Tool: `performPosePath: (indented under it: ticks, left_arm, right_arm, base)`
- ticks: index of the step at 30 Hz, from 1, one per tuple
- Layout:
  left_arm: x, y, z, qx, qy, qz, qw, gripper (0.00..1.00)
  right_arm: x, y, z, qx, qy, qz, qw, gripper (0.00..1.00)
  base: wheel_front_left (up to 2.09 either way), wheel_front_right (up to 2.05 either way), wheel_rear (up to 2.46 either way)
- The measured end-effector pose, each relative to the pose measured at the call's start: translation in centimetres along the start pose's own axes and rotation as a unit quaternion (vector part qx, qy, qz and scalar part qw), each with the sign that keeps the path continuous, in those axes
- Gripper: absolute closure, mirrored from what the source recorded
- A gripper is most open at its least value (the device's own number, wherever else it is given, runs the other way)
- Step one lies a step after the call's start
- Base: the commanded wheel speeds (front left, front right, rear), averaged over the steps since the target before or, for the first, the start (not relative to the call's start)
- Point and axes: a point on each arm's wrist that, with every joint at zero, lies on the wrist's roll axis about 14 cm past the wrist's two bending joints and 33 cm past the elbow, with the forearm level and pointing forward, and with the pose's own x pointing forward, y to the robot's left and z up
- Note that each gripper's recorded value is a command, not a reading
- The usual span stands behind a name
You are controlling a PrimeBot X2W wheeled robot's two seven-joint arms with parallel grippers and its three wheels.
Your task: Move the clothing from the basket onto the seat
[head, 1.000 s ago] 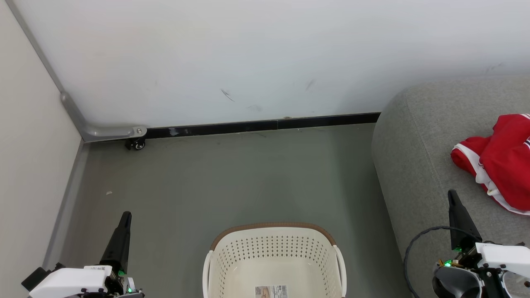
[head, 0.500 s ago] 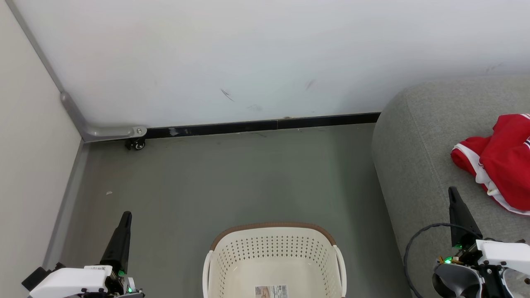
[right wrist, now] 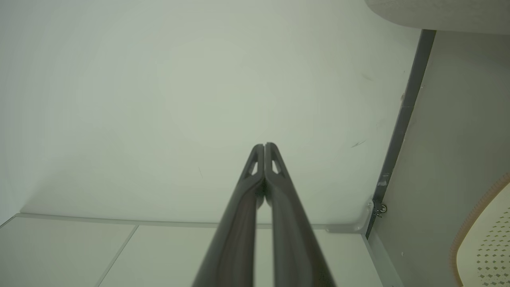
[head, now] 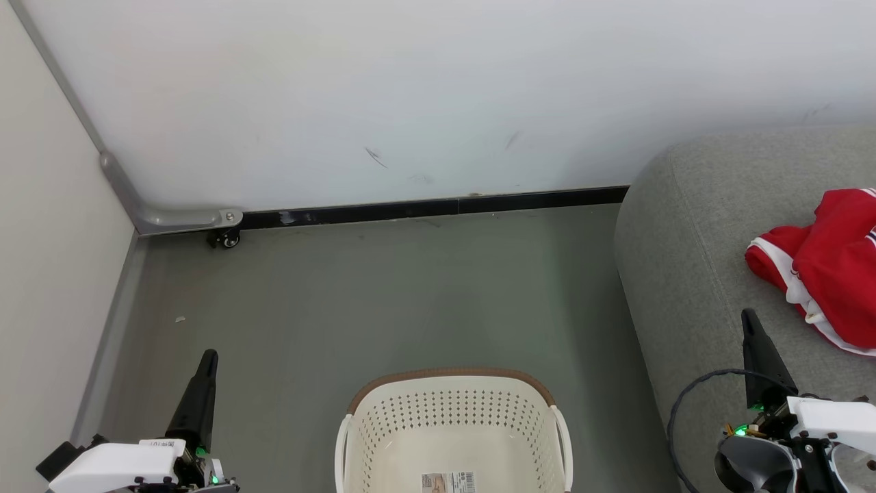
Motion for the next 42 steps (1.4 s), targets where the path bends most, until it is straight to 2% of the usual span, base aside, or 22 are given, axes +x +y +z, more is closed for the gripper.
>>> performPosePath:
  ticks: [42]
  left_arm:
    - [0.00, -0.02, -0.02, 0.000, 0.000, 0.000, 1.000, 1.00]
  right_arm:
    - [-0.01, 0.00, -0.03, 0.001, 0.001, 0.000, 1.000, 1.00]
  base:
    - [0.00, 0.00, 0.00]
